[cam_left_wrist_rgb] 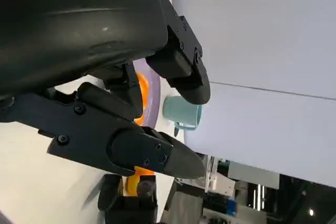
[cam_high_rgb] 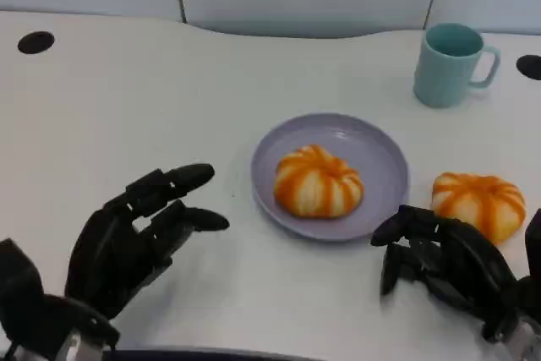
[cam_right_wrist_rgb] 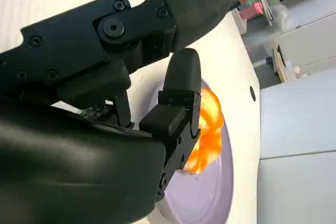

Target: Grasp the bread from the table and place it into the plate.

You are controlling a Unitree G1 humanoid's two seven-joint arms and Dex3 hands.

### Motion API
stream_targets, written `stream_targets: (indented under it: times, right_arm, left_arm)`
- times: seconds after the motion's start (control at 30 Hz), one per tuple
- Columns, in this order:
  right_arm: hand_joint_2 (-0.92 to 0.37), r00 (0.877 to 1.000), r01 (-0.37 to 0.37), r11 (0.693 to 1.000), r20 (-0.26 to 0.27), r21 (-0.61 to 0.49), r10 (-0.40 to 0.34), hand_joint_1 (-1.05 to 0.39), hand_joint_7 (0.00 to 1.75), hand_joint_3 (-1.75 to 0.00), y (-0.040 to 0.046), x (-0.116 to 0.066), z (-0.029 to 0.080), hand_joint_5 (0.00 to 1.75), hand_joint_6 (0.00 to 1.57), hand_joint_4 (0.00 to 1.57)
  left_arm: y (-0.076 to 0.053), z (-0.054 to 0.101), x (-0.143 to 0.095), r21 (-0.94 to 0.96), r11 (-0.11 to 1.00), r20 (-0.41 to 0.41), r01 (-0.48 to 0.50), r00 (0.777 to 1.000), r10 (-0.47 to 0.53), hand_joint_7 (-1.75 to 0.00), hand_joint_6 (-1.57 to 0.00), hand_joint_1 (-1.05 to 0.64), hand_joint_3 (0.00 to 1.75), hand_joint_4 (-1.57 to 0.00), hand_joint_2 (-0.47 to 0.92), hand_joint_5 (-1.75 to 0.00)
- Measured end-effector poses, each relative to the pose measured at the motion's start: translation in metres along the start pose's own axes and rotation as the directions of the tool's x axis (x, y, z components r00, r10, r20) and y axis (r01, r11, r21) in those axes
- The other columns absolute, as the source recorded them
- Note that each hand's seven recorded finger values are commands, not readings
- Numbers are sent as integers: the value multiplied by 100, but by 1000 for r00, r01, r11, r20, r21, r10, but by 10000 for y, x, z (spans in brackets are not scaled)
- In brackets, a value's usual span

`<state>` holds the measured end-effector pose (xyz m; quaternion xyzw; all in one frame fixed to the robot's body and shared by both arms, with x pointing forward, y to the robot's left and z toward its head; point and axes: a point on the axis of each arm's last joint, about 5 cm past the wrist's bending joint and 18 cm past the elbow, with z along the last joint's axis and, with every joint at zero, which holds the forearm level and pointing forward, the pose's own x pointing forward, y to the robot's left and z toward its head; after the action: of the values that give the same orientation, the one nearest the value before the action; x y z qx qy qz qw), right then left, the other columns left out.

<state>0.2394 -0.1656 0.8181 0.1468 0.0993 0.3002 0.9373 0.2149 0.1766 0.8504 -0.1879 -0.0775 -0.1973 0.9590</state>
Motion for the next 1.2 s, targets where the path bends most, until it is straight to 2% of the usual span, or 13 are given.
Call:
stream_targets:
  times: [0.03,0.07,0.23,0.27,0.37,0.53,0.7,1.0,1.2]
  right_arm:
    - [-92,1000,0,1000,0,1,0,-50,105,-9,0,0,0,163,76,65]
    - [-92,1000,0,1000,0,1,0,-50,105,-9,0,-1,1,161,76,65]
    - [-92,1000,3,1000,1,-1,-3,-50,104,-9,3,-8,-4,158,76,66]
    - [-92,1000,3,1000,2,-1,-3,-50,104,-9,3,-9,-5,158,76,66]
    - [-92,1000,1,1000,6,-3,-1,-50,104,-10,1,-16,-9,159,75,66]
    - [-92,1000,-7,1000,8,9,7,-48,104,-10,-13,-30,-11,161,74,64]
    - [-92,1000,-6,1000,2,24,6,-49,104,-10,-45,-48,-11,161,74,64]
    - [-92,1000,10,1000,-3,28,-10,-53,104,-9,-104,-73,7,172,75,61]
    - [-92,1000,17,1000,-6,26,-17,-56,107,-12,-112,-73,19,163,75,63]
  left_arm:
    - [-5,-10,-32,-4,1000,-2,-6,1000,6,-57,-63,-70,9,-47,92,-134]
    - [-7,-24,-66,-11,1000,-5,-15,1000,15,-72,-58,-69,9,-47,92,-136]
    - [3,-67,-189,-33,998,-18,-50,999,49,-109,-49,-68,10,-51,92,-145]
    - [5,-72,-204,-34,998,-21,-54,998,54,-121,-48,-69,7,-52,92,-150]
    - [4,-87,-234,-50,995,-19,-82,996,81,-142,-41,-71,3,-48,92,-163]
    - [-31,-156,-300,-85,987,-36,-133,991,131,-152,-38,-71,2,-45,92,-174]
    - [-38,-214,-330,-95,982,-53,-160,986,156,-154,-38,-69,4,-47,92,-175]
    - [-11,-294,-314,-77,981,-69,-179,982,174,-158,-42,-68,4,-48,92,-175]
    - [11,-311,-298,-64,981,-78,-184,981,179,-160,-42,-67,3,-50,92,-175]
